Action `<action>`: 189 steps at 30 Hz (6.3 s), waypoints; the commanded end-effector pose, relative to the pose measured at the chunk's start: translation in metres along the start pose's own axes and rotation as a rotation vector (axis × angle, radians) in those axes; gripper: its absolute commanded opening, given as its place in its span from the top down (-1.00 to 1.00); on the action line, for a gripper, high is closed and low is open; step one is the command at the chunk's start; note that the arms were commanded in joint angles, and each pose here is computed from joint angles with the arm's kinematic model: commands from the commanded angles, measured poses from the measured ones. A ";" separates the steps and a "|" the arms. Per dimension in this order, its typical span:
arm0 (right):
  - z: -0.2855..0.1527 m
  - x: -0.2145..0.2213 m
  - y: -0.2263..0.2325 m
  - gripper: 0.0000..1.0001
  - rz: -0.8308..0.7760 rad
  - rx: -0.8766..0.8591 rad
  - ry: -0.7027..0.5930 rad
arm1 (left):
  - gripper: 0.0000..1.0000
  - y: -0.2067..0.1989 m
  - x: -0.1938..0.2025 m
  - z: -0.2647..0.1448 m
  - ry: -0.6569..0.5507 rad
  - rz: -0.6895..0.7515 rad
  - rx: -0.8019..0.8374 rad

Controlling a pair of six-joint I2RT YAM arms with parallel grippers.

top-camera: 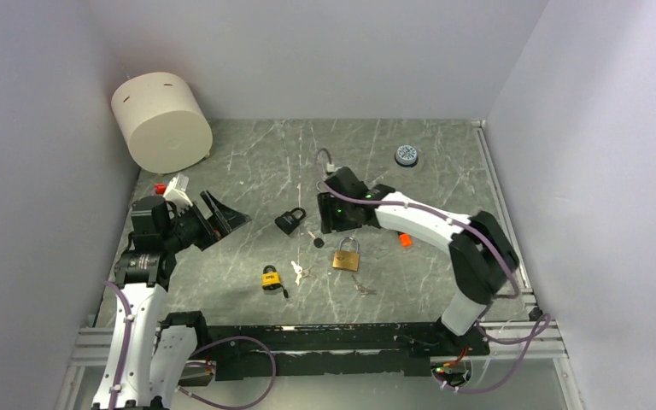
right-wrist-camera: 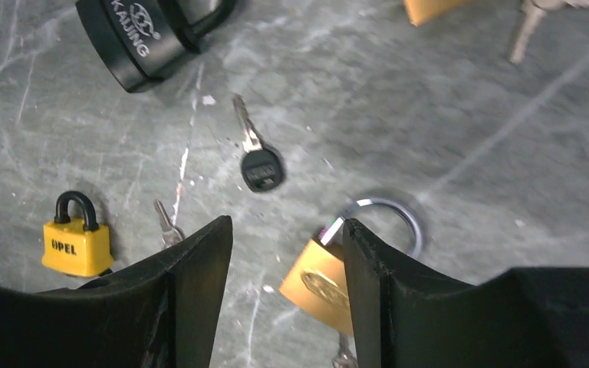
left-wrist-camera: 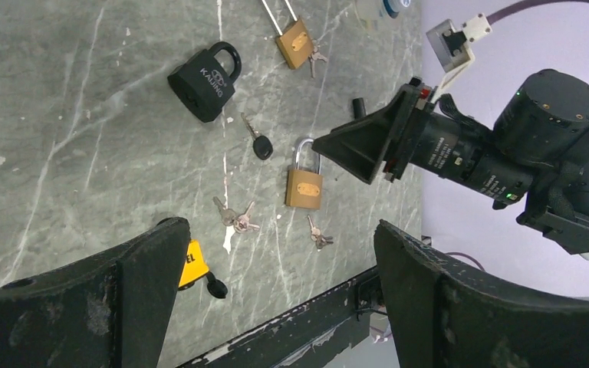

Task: Unlock with the key

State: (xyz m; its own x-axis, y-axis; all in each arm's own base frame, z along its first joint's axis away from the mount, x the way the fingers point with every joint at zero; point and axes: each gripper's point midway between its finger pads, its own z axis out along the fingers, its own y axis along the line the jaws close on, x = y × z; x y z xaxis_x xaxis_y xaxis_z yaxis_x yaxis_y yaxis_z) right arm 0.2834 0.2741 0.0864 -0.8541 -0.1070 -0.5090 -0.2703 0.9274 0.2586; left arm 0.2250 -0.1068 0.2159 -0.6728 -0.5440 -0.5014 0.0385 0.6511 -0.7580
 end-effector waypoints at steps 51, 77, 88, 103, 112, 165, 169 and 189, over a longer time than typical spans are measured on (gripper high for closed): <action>-0.012 0.010 0.083 0.69 -0.266 -0.269 -0.190 | -0.89 0.007 0.043 0.075 0.237 -0.240 0.149; -0.027 0.025 0.123 0.63 -0.363 -0.486 -0.164 | 0.66 -0.018 0.103 0.133 0.375 -0.257 0.188; -0.092 -0.013 0.123 -0.75 -0.077 -0.706 -0.335 | 0.95 -0.062 0.080 0.102 0.314 -0.098 0.339; -0.212 -0.033 0.143 -0.15 0.053 -1.188 -0.465 | 0.95 -0.171 0.041 0.027 0.255 0.025 0.807; -0.219 -0.033 0.150 0.14 0.046 -1.236 -0.437 | 0.95 -0.180 0.035 0.023 0.233 0.008 0.870; -0.106 -0.011 0.062 1.00 0.219 -0.709 -0.330 | -0.89 -0.038 0.006 0.095 0.164 0.287 -0.103; -0.079 0.012 0.034 1.00 0.253 -0.561 -0.270 | -0.89 -0.003 0.005 0.118 0.272 0.361 -0.282; -0.065 0.049 0.025 1.00 0.350 -0.559 -0.171 | -0.89 0.067 0.054 0.207 0.497 0.407 -0.442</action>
State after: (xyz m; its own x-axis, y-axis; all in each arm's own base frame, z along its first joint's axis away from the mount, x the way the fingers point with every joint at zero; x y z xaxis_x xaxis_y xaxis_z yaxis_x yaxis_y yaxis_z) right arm 0.2042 0.2635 0.1162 -0.8635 0.2528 -0.4364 -0.2149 0.5984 0.7718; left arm 0.3314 -0.1958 0.0460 -0.9473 0.0022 -0.3203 0.0948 0.9571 -0.2739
